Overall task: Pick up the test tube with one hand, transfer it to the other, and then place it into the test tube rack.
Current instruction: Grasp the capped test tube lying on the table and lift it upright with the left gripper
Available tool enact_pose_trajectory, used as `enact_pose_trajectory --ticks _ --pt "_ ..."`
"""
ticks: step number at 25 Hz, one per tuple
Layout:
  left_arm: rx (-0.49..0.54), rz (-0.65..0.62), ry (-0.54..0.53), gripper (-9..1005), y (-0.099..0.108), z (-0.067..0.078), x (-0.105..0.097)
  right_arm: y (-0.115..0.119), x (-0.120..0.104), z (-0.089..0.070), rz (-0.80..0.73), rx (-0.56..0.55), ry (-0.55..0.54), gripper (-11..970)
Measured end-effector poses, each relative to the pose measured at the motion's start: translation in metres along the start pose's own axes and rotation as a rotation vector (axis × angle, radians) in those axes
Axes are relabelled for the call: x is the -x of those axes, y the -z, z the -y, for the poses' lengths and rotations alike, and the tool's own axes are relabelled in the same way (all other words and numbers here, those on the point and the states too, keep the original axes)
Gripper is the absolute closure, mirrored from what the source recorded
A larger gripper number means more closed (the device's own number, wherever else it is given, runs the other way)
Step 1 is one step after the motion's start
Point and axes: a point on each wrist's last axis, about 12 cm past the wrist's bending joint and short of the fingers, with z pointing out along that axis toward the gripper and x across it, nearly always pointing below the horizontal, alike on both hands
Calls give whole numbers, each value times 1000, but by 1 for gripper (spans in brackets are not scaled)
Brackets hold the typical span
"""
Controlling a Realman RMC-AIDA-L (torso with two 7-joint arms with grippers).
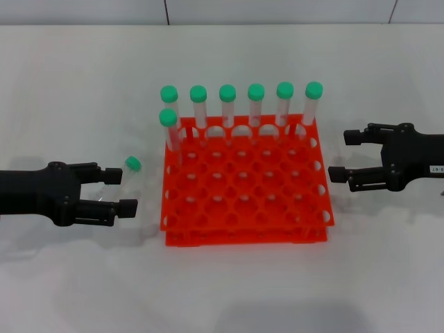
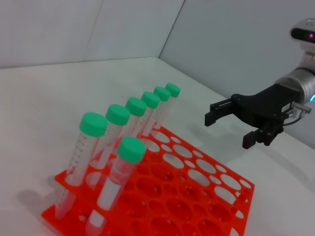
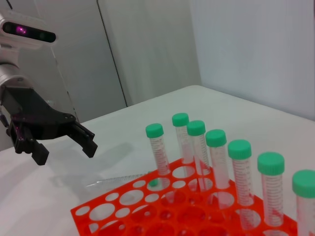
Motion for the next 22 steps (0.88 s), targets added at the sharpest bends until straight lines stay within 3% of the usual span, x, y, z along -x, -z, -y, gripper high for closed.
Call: enact_pose_trajectory --ticks 11,22 --pt "22 -3 19 120 3 -3 1 0 -1 0 -2 -2 -3 104" --pt "138 -135 167 125 33 -12 9 0 -2 -1 4 -3 -6 105"
